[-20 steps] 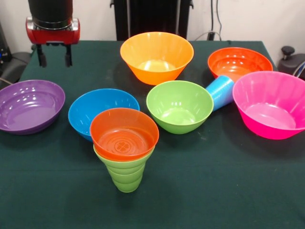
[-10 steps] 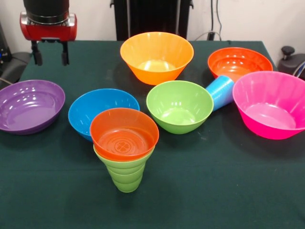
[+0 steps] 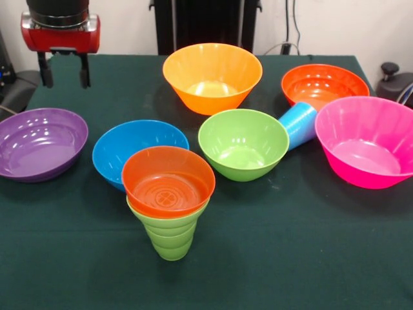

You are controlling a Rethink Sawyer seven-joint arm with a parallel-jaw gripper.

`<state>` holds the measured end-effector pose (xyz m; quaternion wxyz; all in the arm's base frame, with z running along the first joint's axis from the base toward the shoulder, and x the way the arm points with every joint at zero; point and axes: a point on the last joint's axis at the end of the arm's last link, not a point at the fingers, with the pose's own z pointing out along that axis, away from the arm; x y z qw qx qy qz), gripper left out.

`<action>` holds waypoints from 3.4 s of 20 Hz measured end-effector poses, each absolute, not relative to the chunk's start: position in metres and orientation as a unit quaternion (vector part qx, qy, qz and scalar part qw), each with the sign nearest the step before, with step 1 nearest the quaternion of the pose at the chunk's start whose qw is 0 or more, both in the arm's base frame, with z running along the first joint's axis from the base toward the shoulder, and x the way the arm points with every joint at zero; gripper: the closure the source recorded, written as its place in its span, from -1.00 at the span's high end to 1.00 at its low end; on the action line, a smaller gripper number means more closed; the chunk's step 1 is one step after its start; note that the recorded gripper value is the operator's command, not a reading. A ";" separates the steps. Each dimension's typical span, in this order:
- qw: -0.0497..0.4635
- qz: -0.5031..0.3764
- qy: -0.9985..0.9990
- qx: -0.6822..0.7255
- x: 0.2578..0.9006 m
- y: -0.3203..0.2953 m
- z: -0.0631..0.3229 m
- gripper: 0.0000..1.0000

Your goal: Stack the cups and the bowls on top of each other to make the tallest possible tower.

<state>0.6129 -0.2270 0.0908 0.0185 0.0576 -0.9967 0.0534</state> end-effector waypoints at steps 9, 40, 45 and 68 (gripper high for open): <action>0.001 0.058 -0.998 0.000 0.603 -0.283 0.075 1.00; 0.002 0.096 -0.955 -0.282 0.585 -0.403 0.016 1.00; -0.012 0.099 -0.948 -0.302 0.600 -0.385 0.015 1.00; 0.002 0.080 -0.930 -0.359 0.578 -0.345 -0.002 1.00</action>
